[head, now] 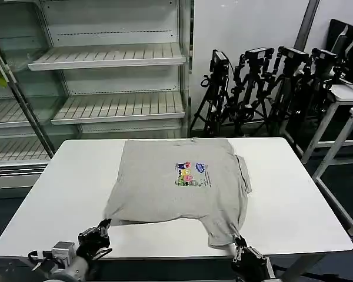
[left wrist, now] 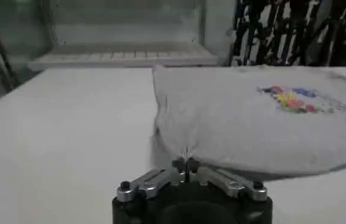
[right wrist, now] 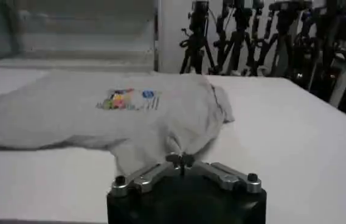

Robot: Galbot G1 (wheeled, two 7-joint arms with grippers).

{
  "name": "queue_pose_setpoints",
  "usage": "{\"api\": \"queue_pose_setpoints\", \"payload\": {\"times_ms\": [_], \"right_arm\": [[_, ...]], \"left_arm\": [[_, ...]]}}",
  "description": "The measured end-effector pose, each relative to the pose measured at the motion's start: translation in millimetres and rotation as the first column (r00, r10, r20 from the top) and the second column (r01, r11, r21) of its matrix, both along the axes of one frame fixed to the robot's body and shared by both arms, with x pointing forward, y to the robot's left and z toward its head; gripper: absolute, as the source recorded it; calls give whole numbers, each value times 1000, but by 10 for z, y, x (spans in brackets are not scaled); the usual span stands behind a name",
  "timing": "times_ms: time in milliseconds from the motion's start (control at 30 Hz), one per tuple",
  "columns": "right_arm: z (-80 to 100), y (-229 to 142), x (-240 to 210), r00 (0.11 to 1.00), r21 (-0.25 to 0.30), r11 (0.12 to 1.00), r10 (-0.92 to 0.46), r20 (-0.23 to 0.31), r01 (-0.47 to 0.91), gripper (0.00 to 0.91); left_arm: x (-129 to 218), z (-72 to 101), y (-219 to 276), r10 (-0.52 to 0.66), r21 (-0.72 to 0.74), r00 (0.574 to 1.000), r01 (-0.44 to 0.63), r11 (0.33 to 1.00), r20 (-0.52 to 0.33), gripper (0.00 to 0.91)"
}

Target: Fold and organize the clothes.

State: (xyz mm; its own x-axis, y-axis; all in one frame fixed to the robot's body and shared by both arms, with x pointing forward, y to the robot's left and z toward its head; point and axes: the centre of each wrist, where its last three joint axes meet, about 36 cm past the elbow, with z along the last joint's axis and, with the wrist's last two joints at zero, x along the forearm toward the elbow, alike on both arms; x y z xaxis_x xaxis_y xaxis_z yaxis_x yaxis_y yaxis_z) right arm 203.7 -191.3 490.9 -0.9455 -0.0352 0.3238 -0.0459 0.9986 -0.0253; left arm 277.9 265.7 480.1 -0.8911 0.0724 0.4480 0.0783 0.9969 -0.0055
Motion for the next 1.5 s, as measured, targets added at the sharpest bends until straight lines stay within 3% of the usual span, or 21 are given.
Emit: {"api": "queue_pose_setpoints", "payload": {"times_ms": [333,800,1100,1500], "right_arm": [[134,-173,239,994,19,999,-43,97,41,0],[83,-306,992,983,30,999,-32,182,27,0],[15,-267,1584,983,13,1000,6,181,-9,0],[-175,-213,2329,992,-45,999,7,129,-1,0]], "left_arm": [[-9,204,6,-23,-6,997,23,1000,74,50],[445,123,113,-36,-28,992,39,999,125,50],[817,34,189,-25,-20,990,28,999,136,50],[1260,-182,176,-19,33,992,15,999,123,50]]}}
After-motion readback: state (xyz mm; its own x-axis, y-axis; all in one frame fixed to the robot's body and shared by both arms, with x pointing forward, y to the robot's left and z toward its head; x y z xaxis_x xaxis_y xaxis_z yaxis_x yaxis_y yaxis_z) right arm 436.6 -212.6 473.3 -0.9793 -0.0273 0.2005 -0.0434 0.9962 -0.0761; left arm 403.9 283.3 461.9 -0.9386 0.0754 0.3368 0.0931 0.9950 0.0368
